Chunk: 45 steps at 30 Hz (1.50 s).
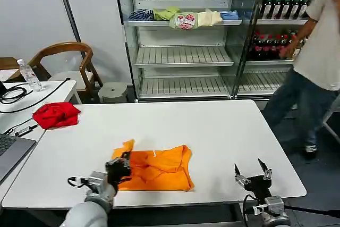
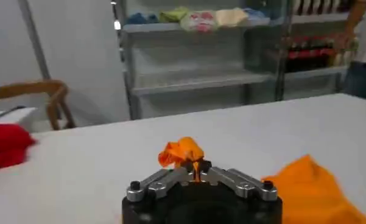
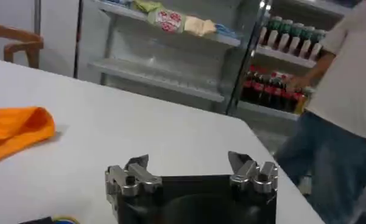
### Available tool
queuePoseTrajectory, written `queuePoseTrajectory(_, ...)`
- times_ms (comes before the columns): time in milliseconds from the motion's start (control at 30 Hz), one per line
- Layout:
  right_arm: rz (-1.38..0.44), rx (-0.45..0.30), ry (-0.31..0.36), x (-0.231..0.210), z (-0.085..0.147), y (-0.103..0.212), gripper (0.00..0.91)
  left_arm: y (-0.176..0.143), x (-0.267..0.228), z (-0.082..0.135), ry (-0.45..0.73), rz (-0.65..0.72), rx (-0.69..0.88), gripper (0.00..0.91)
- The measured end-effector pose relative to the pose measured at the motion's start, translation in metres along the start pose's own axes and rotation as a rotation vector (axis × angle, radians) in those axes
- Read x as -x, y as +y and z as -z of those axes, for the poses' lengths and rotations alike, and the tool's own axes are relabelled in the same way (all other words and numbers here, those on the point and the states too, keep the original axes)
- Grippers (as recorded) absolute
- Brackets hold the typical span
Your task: Fold and organize the clothes.
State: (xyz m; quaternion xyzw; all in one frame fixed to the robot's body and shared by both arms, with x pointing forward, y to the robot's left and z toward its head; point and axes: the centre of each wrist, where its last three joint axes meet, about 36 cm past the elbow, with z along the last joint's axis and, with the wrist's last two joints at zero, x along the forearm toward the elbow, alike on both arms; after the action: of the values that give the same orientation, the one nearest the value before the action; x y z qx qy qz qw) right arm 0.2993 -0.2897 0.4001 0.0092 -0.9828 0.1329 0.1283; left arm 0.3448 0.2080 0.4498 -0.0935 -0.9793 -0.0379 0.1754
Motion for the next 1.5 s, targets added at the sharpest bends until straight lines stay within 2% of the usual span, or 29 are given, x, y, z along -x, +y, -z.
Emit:
queuePoseTrajectory(300,-0.036,-0.005,0.011,-0.006,-0.002,-0.011,0.907,-0.035,0.018,-0.006,0.007,-0.084,-0.030,0.020)
queuePoseTrajectory(900,-0.036,-0.017,0.014,-0.006,-0.003,-0.013,0.907,-0.068,0.027,-0.004,-0.023,-0.174,-0.073,0.020)
queuePoseTrajectory(933,-0.035,-0.017,0.014,-0.006,-0.003,-0.013,0.907,-0.069,0.028,-0.004,-0.022,-0.177,-0.076,0.161)
queuePoseTrajectory(967,-0.035,-0.017,0.014,-0.006,-0.003,-0.013,0.907,-0.071,0.030,-0.005,-0.020,-0.180,-0.078,0.826)
queuePoseTrajectory(1000,-0.035,-0.018,0.013,-0.006,-0.003,-0.013,0.907,-0.072,0.031,-0.006,-0.018,-0.183,-0.079,0.907)
queuePoseTrajectory(1233,-0.028,-0.016,0.006,-0.004,-0.001,-0.011,0.907,-0.079,0.032,-0.008,-0.031,-0.231,-0.122,0.907)
queuePoseTrajectory(1500,-0.019,-0.011,0.005,0.000,-0.002,-0.007,0.907,-0.091,0.019,0.004,-0.131,-0.368,-0.248,0.907)
